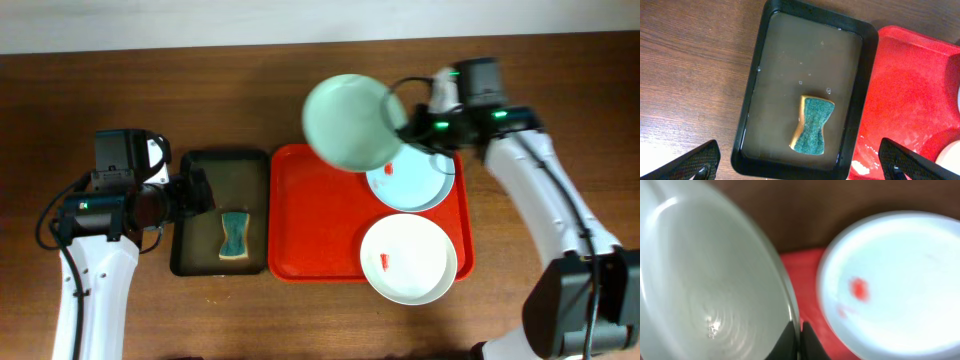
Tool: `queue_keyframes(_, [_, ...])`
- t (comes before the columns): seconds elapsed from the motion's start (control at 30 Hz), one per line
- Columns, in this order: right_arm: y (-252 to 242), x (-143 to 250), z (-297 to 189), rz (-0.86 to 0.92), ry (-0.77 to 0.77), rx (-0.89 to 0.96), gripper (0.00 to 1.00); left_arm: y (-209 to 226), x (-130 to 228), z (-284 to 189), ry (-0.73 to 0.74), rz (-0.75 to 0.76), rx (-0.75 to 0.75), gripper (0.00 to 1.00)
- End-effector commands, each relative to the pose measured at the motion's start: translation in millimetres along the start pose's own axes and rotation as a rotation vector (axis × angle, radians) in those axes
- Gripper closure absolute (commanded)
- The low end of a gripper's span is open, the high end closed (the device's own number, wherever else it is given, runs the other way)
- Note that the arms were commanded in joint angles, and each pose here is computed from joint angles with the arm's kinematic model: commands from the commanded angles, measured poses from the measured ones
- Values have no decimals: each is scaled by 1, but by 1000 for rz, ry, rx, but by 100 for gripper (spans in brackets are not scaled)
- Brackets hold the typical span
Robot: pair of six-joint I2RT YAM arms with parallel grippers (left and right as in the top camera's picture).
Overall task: Clean dirty plates on tray and stack at the side
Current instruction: 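Lift the cleaned plate with right gripper and carry it right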
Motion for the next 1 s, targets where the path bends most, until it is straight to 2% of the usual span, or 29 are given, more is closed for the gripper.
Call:
queue_keyframes(0.0, [-53, -9, -43, 204, -8, 18, 96, -2, -3, -6, -20, -7, 15, 1])
queue_keyframes(0.1, [-109, -6, -72, 381, -29, 145, 96, -2, -3, -6, -20, -7, 14, 1])
queue_keyframes(0.17, [-155, 2, -97, 502, -56, 311, 96, -2, -3, -6, -20, -7, 15, 1])
queue_keyframes(0.27, [-203, 16, -123, 589, -83, 579, 96, -2, -3, -6, -20, -7, 14, 1])
queue_keyframes(0.33, [-223, 27, -132, 638, -85, 679, 96, -2, -3, -6, -20, -7, 14, 1])
queue_keyframes(0.43, [-243, 40, -134, 775, -112, 707, 96, -2, -3, -6, -20, -7, 14, 1])
queue_keyframes(0.87, [-266, 65, -99, 786, -87, 705, 95, -2, -3, -6, -20, -7, 15, 1])
queue_keyframes(0.9, [-266, 66, -96, 787, -86, 687, 84, -2, -3, -6, -20, -7, 14, 1])
queue_keyframes(0.97, [-262, 65, -91, 744, -66, 633, 74, -2, -3, -6, -20, -7, 15, 1])
Point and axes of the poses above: each gripper's point midway between its finger pads, its own z axis out along the fingers, its own y axis along the line the jaws close on, x = y × z, the point moved 6 cm from there along -z, back along the fingers, and after that the axes turned 2 degrees about -z, right-handed, at the moved point
